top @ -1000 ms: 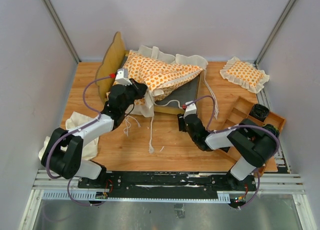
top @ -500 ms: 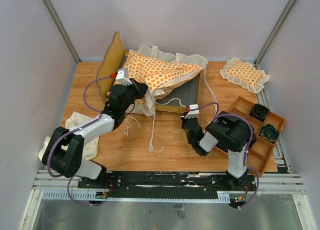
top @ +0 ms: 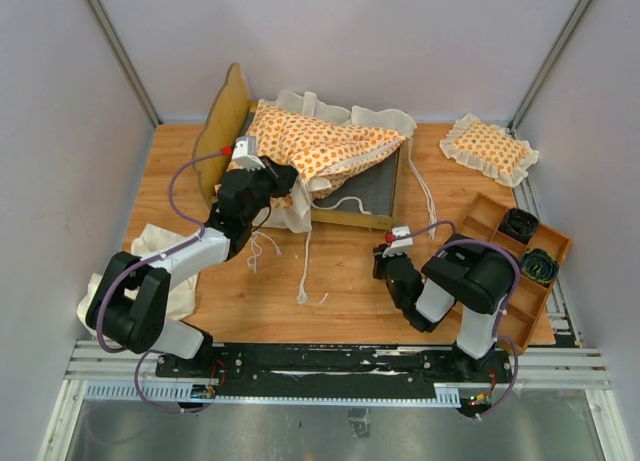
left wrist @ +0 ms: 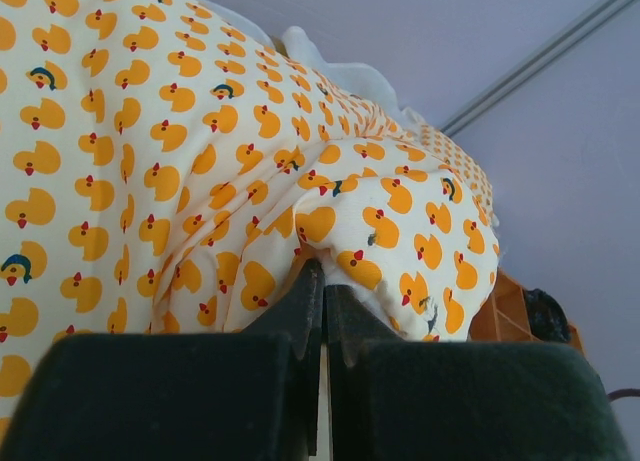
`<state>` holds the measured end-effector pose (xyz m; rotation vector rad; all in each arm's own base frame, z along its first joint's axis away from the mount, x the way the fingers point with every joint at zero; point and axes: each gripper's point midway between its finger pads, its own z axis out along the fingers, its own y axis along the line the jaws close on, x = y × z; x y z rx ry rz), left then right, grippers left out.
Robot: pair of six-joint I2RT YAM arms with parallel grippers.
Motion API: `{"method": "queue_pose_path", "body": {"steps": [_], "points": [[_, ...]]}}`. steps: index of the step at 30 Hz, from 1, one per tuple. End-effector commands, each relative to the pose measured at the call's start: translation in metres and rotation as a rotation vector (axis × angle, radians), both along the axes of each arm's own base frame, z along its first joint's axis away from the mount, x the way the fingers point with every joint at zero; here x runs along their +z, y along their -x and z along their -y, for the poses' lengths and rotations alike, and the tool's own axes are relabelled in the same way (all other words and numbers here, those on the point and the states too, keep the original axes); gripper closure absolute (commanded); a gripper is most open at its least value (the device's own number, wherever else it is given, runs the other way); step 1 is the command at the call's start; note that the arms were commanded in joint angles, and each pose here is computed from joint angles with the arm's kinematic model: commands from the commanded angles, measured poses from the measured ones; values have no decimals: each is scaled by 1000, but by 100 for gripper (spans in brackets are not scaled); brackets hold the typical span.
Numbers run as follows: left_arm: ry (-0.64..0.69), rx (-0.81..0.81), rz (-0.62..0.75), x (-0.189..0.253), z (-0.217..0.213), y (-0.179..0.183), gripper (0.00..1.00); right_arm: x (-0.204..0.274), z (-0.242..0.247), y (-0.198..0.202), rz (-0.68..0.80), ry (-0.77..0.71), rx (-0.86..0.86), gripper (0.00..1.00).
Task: Set up the pet bed
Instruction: Cross the ropes on the bed frame.
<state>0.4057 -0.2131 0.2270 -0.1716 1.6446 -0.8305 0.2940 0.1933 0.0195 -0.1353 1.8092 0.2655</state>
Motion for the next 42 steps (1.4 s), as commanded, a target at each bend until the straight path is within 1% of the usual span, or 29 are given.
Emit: {"method": "queue_pose_path", "body": {"steps": [1,2,3,4,6,9,11,17,18,21,22,23,26,27,32,35,42], "points": [[38,3,69,26,-1,-7,100,16,-14,-2,40,-59,32,95],[39,6,67,26,-2,-6,100,18,-16,-5,48,-58,32,82],[38,5,66,25,-1,-6,100,21,-18,-8,59,-59,31,71],[38,4,65,25,-1,-6,100,24,-21,-12,73,-56,29,63],[39,-1,62,24,0,-6,100,27,-22,-19,92,-43,6,54],[35,-7,59,22,1,-6,100,29,-19,-30,115,-22,-41,44],[32,-3,63,23,0,-6,100,29,-18,-37,127,-13,-79,41],[36,-13,69,26,3,-9,100,38,-19,-64,182,5,-197,40],[36,-14,66,25,4,-9,100,29,-20,-66,162,34,-194,40],[34,-10,59,21,3,-10,100,21,-20,-70,131,24,-222,44],[35,-11,57,19,3,-9,100,21,-20,-69,137,19,-220,50],[36,-9,55,18,3,-9,100,21,-20,-69,137,15,-221,60],[44,-4,50,13,2,-9,100,21,-20,-68,147,14,-207,94],[45,-6,45,11,3,-9,100,22,-21,-67,153,12,-198,99],[48,-17,48,13,5,-8,100,22,-16,-55,148,26,-155,100],[49,-23,56,15,5,-6,100,22,-13,-41,124,-9,-112,100],[108,-77,84,21,14,-1,100,3,-13,-13,38,-37,-11,100]]}}
